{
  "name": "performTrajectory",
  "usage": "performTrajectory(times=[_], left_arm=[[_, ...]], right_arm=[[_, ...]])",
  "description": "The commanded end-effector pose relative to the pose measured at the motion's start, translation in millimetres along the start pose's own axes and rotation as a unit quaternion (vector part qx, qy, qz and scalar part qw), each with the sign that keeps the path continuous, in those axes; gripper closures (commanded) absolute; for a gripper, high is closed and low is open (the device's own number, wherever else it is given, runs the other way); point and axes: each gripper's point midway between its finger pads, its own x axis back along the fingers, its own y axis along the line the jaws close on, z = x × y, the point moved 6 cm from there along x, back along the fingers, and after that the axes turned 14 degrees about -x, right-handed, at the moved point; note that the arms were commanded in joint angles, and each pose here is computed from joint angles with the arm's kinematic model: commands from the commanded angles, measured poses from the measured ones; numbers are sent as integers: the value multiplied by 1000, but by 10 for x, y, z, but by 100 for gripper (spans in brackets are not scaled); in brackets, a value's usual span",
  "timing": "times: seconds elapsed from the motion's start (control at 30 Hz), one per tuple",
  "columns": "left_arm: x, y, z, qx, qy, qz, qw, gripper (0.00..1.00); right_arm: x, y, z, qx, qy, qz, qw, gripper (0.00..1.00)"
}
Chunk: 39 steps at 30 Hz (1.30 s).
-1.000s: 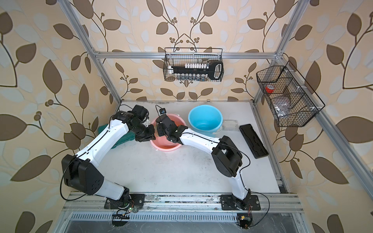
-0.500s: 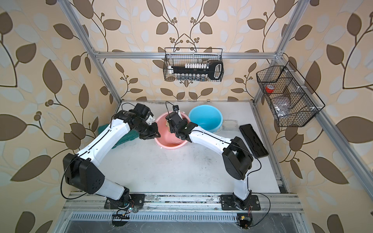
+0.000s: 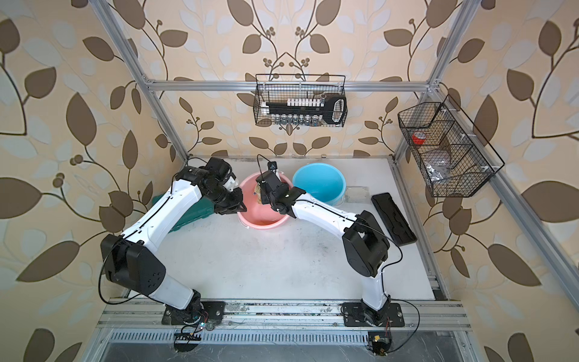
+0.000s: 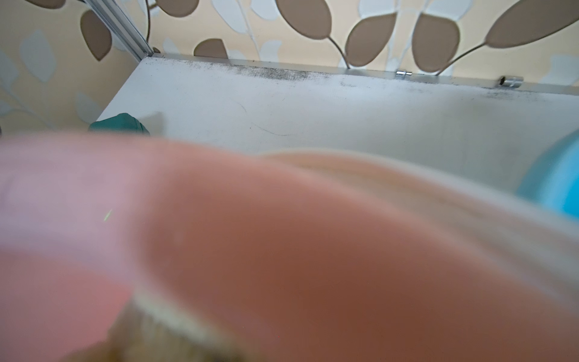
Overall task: Wipe the inside of the bucket with a cloth
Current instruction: Wipe the dirt from the inside of the bucket.
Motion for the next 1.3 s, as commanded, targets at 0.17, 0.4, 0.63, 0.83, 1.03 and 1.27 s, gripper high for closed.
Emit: performTrajectory(times=[0.17,0.4,0.63,0.83,1.03,1.27], left_arm=[[31,89,327,-18,71,-20,997,100],[72,76,243,-17,57,-28,998,100],[32,118,141,-6,43,-31,999,100],[46,191,36,0,15,-57,998,100],[128,240,-109,0,-24,-89,996,100],[203,315,-261,-4,-76,-134,988,100]], right_arm=[[-125,572,-160,-60,16,-120,991,100],[-100,1021,73,-46,113,-231,965,100],[81,1149,433,-16,252,-351,902,100],[343,1025,665,16,354,-403,844,100],[507,798,893,35,427,-381,820,100],[708,392,1099,95,471,-281,831,100]])
